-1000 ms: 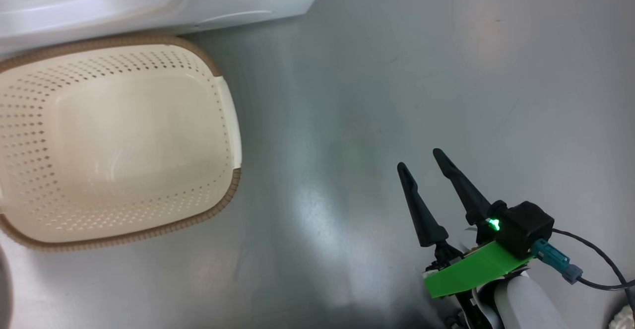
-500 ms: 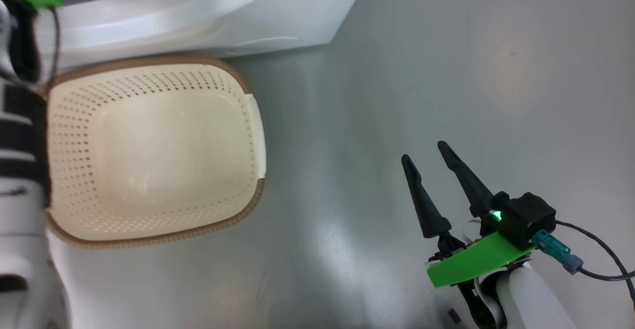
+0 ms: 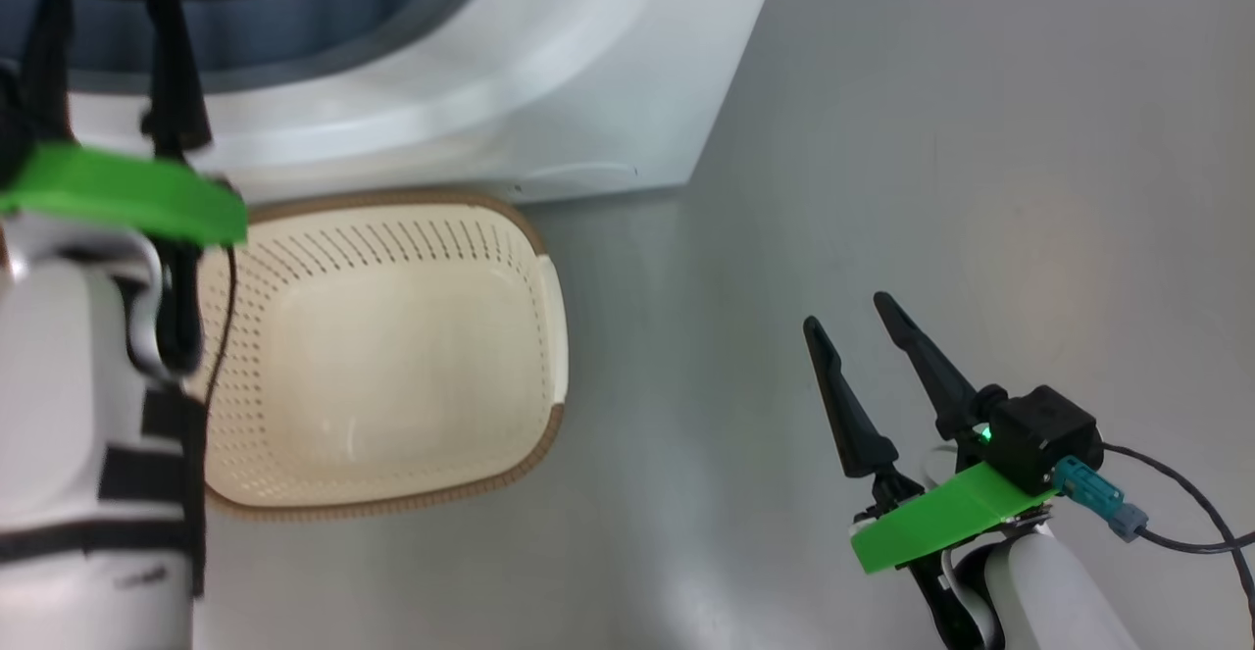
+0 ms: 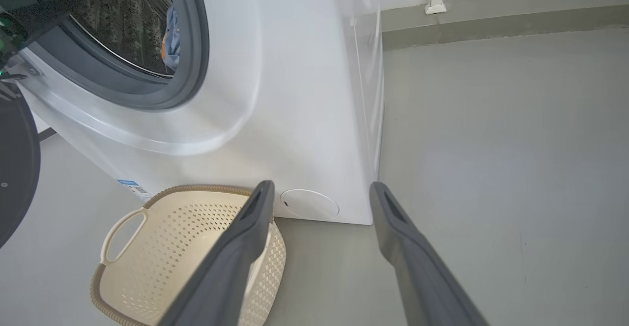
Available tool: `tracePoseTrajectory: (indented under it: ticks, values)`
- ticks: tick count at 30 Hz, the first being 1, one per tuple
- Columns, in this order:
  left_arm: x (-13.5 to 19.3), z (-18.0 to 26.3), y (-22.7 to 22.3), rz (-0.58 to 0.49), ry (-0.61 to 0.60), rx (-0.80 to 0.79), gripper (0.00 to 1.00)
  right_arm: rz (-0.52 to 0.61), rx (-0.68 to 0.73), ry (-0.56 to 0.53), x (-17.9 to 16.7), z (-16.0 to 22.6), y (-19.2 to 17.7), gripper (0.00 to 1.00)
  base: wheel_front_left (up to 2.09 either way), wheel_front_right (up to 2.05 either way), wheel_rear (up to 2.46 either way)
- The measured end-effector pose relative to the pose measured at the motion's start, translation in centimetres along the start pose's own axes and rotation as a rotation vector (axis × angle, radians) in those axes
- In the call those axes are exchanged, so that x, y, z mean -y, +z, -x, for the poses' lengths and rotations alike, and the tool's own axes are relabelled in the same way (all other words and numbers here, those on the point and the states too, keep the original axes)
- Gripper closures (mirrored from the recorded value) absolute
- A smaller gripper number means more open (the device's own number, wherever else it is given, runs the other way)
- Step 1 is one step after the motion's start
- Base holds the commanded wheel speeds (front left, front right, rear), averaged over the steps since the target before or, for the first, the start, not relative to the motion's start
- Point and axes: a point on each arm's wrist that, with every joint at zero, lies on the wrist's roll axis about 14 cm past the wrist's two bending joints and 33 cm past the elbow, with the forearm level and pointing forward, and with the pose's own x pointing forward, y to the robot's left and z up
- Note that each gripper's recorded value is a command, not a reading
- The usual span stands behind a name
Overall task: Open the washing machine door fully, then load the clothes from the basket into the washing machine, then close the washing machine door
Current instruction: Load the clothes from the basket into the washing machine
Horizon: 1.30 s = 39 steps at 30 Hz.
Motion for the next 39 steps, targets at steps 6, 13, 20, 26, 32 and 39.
tracePoseTrajectory:
  ticks: [6,13,20,26,32,39]
  values:
    - [-0.4,4.2,2.7,-0.015,0.018,0.048,0.0,0.01,0.038,0.007,-0.8,1.5,1.9,0.0,0.0,0.0,0.0]
    - [-0.7,9.1,5.9,-0.049,0.043,0.108,0.0,0.035,0.098,0.02,-1.7,3.4,4.4,0.0,0.0,0.0,0.0]
    - [-1.2,13.7,8.1,-0.055,0.081,0.155,0.0,0.073,0.155,0.045,-2.8,4.9,6.6,0.0,0.0,0.0,0.0]
    - [-1.7,17.3,8.5,-0.064,0.115,0.162,0.0,0.093,0.191,0.066,-3.6,5.6,7.8,0.0,0.0,0.0,0.0]
    - [-2.0,20.6,8.0,-0.069,0.141,0.142,0.0,0.096,0.195,0.064,-3.9,7.3,7.8,0.0,0.0,0.0,0.0]
    - [-1.6,24.1,7.4,-0.12,0.154,0.112,0.0,0.122,0.24,0.067,-4.2,8.3,9.3,0.0,0.0,0.0,0.0]
